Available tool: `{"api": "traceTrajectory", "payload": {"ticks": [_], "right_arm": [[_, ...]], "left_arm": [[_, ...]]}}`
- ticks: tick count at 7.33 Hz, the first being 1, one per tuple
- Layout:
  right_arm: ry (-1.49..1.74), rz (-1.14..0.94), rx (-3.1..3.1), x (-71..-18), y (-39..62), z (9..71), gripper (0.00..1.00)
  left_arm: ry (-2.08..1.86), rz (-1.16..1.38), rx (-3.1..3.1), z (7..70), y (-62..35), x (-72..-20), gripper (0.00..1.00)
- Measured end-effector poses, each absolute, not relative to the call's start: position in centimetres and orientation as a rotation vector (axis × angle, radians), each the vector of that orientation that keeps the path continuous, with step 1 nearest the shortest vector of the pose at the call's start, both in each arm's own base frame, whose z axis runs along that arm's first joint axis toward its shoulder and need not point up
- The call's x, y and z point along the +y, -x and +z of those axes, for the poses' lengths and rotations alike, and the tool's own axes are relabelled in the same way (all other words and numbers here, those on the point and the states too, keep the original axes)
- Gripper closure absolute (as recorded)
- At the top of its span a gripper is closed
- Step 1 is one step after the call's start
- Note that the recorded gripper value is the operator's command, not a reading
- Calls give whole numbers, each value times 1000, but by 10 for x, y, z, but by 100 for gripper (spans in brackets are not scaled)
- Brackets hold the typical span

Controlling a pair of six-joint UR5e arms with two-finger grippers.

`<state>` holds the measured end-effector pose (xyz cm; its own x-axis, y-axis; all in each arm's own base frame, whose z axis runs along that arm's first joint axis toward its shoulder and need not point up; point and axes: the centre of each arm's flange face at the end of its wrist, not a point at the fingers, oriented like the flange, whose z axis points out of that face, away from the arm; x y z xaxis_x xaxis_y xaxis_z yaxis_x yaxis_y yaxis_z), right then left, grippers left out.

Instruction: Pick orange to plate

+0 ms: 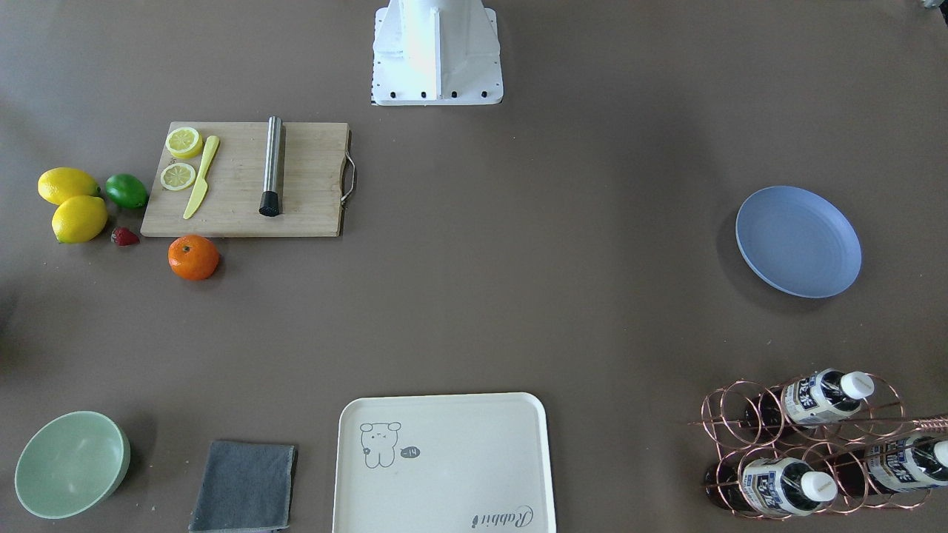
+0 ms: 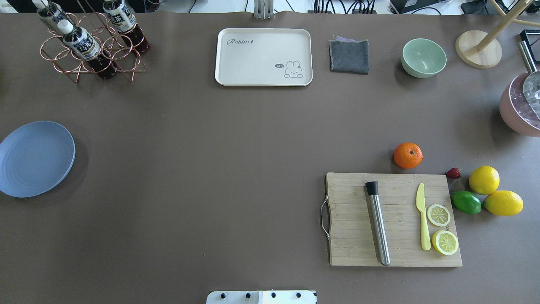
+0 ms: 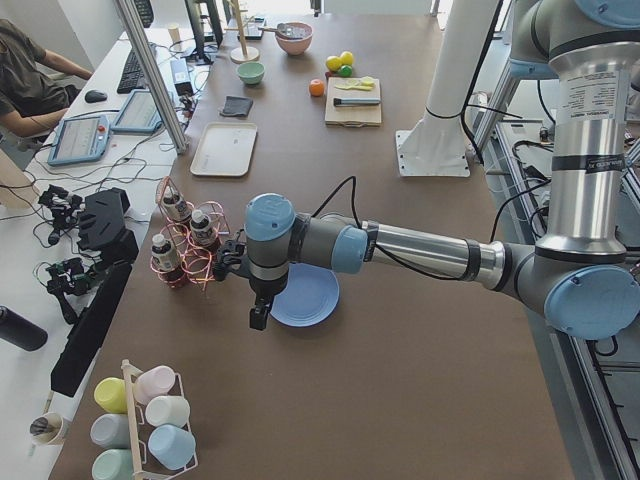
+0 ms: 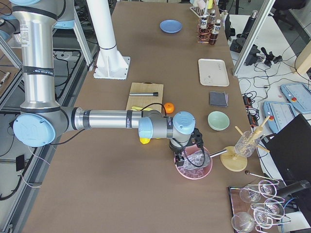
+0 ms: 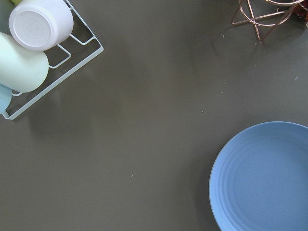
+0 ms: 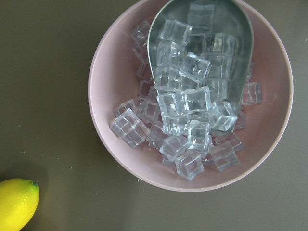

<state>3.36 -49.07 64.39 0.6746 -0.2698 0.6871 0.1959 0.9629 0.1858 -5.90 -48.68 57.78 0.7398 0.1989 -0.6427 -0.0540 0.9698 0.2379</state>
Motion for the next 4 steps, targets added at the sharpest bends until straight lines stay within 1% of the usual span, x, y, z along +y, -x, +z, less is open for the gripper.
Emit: {"api": "traceTrajectory", "payload": {"ticks": [4], "right_arm": [[-99, -263, -789, -490, -33, 644, 0]], "left_arm": [[-159, 147, 726, 599, 47, -478, 3]]}}
